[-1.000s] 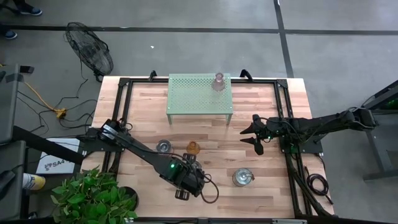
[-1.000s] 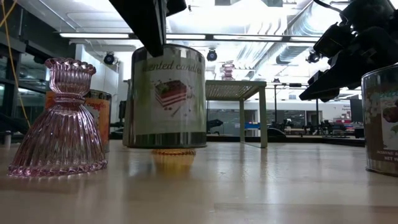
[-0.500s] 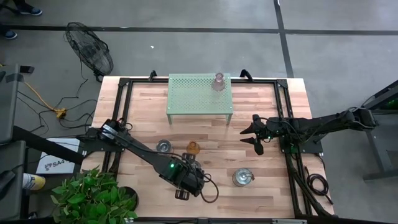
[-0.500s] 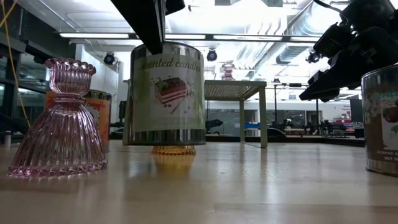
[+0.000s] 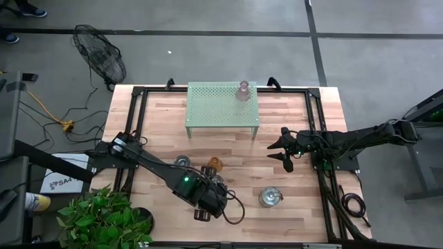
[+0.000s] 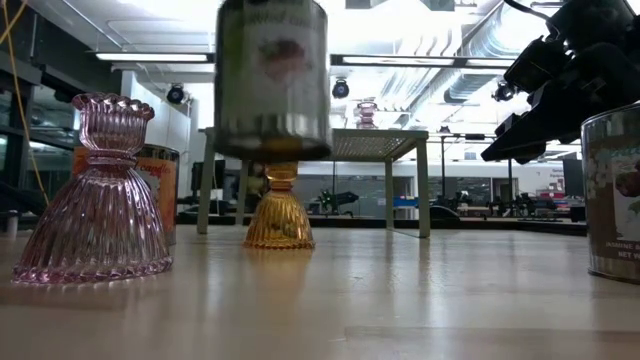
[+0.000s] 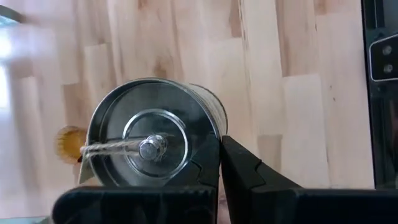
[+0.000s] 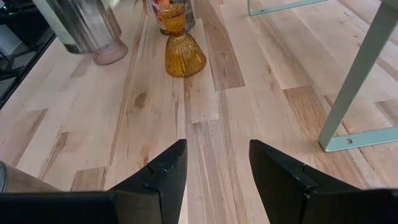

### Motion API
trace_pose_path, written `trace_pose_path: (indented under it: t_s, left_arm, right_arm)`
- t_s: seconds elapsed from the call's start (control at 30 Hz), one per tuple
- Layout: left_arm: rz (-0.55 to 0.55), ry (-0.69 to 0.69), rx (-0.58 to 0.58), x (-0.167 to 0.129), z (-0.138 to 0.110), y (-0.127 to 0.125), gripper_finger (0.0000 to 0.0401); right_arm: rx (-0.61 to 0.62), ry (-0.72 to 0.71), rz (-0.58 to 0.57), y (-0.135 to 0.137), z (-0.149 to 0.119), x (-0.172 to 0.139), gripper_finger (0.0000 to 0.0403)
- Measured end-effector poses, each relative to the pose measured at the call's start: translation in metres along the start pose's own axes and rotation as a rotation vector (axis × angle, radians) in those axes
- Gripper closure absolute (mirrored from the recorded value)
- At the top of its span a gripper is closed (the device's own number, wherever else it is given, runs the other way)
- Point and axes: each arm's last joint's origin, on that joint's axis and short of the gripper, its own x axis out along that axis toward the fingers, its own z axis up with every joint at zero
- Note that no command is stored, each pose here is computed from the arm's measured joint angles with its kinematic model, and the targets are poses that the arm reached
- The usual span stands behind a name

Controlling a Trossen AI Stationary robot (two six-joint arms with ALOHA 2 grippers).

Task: Pick & Place candle stick holders
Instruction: Put the bottom left silver scented candle on the shelf

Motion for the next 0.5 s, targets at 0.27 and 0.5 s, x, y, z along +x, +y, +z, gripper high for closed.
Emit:
trace_pose_path:
  t_s: [0.27,0.5]
  left_arm:
    - [0.097,0.007,-0.005,-0.026,0.005,0.019,0.0401]
    - [0.17,0.033,-0.006,-0.038,0.01,0.049,0.0401]
  right_arm:
    - [0.0,0.0,0.0,0.0,0.0,0.0,0.0235]
    - [0.0,0.0,0.0,0.0,0.0,0.0,0.0235]
